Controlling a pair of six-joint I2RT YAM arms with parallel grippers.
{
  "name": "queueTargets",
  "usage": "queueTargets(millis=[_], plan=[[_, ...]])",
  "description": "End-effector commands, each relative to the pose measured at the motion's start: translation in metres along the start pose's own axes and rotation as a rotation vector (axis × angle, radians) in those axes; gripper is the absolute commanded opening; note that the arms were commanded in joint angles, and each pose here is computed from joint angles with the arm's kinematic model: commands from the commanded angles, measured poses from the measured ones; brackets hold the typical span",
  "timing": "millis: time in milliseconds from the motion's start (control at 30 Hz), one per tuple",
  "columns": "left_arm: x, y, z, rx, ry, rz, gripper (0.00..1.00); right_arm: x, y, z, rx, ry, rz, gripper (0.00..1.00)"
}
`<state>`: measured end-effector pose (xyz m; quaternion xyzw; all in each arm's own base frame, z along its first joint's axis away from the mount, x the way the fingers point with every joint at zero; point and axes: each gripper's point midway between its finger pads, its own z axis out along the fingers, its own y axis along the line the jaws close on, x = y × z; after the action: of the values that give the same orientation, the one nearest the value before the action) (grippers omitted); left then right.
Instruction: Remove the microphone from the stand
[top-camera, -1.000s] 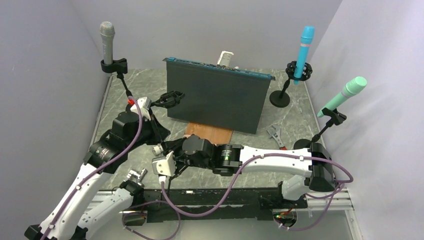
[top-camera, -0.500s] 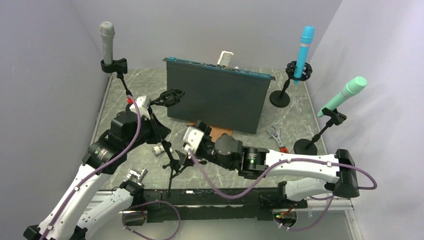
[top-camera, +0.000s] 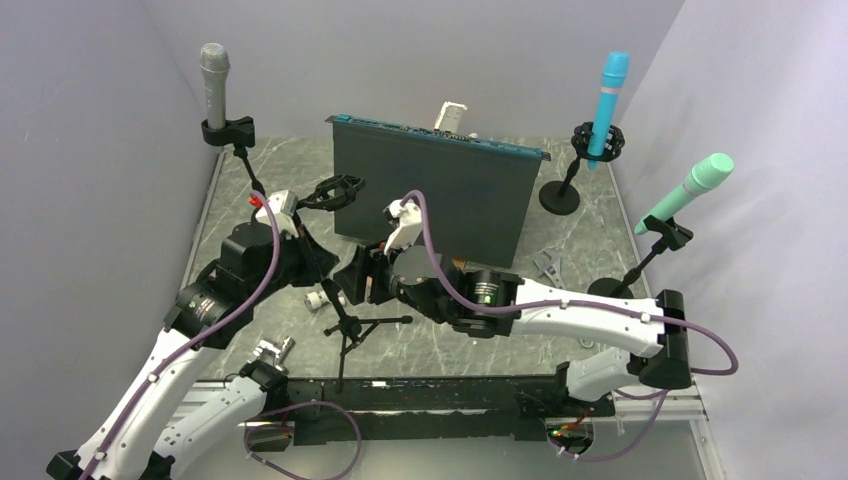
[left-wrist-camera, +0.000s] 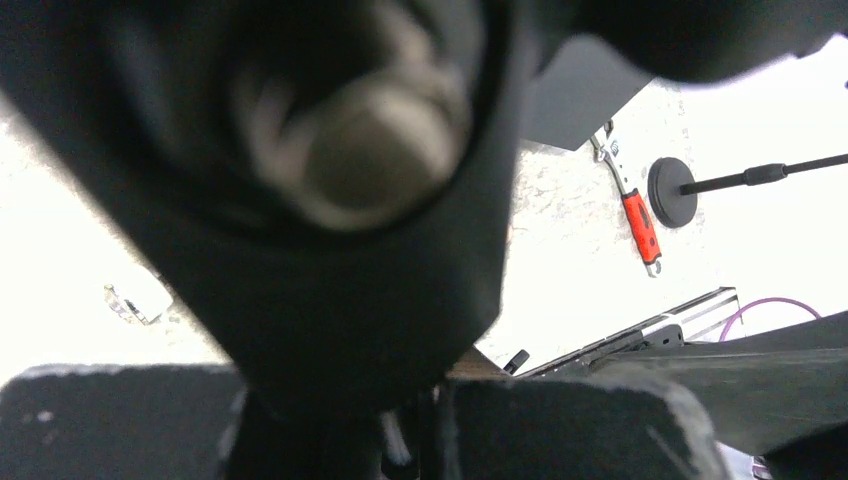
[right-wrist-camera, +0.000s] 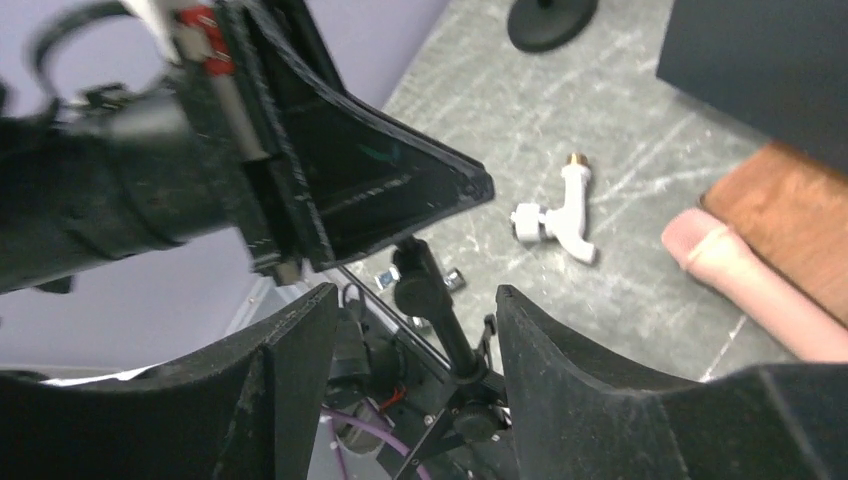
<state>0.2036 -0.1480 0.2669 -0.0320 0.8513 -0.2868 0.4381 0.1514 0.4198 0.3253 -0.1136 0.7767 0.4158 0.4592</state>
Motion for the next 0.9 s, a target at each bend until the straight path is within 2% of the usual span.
queueTargets(millis=[0,133,233,533,633,867], plan=[[-0.033,-0.024,-0.009,0.072,-0.106,-0.032,0.00,0.004,-0.004,0.007,0.082,0.019,0.097,0.60],[-0.033,-0.024,-0.009,0.071,-0.104,-0.032,0.00,0.010,-0.001,0.015,0.050,0.038,0.096,0.59],[-0.033,-0.024,-0.009,0.071,-0.104,-0.030,0.00,0.015,0.005,0.021,0.030,0.064,0.088,0.53],[-0.034,-0.026,-0.010,0.077,-0.103,-0.023,0.00,0.032,0.013,0.035,-0.019,0.121,0.075,0.49],[-0.034,-0.026,-0.010,0.077,-0.101,-0.022,0.00,0.033,0.012,0.038,-0.022,0.121,0.065,0.37],[-0.033,-0.024,-0.012,0.068,-0.103,-0.016,0.00,0.030,0.005,0.041,-0.005,0.105,0.003,0.24]])
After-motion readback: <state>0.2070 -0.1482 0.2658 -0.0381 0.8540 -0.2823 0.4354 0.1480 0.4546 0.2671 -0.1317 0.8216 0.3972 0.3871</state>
